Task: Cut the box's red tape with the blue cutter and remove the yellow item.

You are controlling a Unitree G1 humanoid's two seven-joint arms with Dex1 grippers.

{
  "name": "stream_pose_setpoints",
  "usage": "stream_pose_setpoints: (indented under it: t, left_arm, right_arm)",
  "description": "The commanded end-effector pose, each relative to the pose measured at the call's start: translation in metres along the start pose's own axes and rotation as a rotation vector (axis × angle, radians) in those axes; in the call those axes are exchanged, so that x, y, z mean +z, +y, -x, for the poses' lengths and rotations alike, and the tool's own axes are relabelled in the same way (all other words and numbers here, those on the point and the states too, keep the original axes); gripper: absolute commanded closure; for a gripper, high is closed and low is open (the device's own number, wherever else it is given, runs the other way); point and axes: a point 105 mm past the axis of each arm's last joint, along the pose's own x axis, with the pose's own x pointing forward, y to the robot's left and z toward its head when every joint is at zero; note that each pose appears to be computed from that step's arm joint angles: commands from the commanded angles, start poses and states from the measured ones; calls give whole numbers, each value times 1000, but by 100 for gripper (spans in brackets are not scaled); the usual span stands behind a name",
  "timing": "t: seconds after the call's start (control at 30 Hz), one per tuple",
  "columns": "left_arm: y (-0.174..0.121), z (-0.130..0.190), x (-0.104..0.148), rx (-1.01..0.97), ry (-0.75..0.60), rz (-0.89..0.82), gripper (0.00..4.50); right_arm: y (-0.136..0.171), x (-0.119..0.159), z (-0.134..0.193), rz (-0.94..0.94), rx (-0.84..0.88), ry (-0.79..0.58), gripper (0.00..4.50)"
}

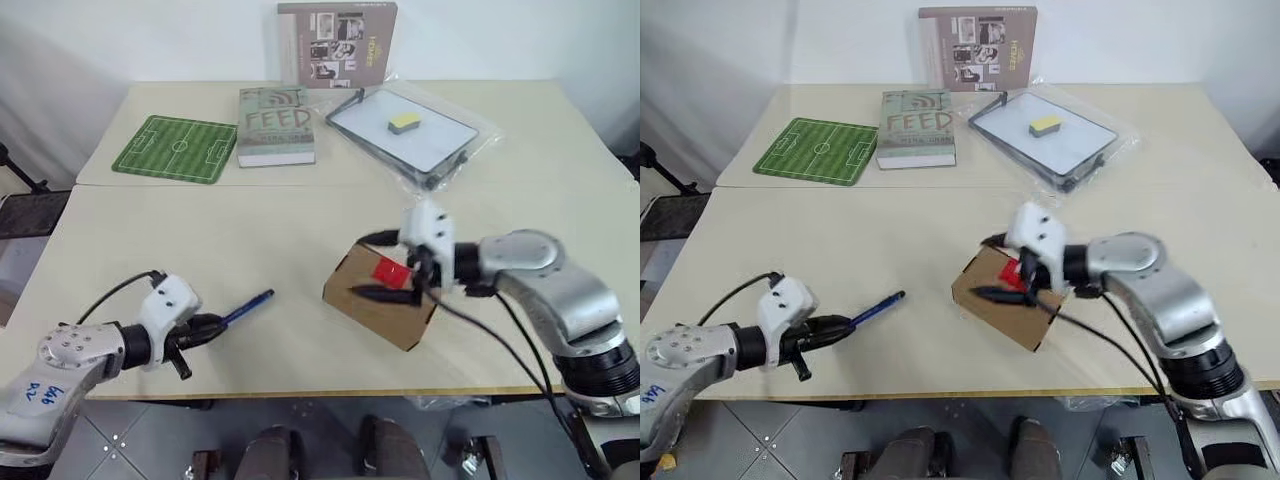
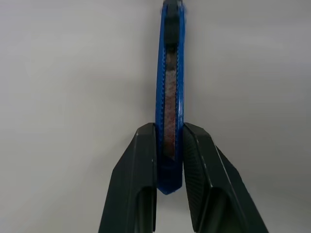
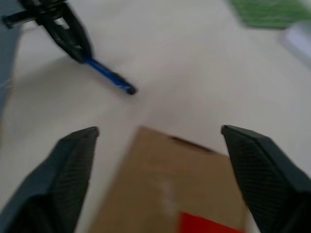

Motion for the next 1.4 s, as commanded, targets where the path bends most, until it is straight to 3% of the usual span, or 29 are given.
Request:
stream_pose_setpoints:
  t: [0.03, 0.27, 0.3, 0.8, 1.4]
  left_arm:
    - [-18, -7, 4, -48, -21, -35, 406]
    - [-31, -12, -5, -55, 18, -69, 406]
    - [-32, -11, -7, -45, 25, -86, 406]
    - [-46, -8, -28, 6, 84, -204, 406]
    - [-42, -8, -34, 26, 87, -180, 406]
  right_arm:
    - [9, 21, -19, 97, 26, -3, 188]
    - [35, 28, -58, 184, 122, 6, 438]
    - [37, 25, -61, 191, 127, 15, 445]
    - [44, -13, -87, 305, 208, 134, 445]
    - [25, -43, -67, 326, 195, 246, 445]
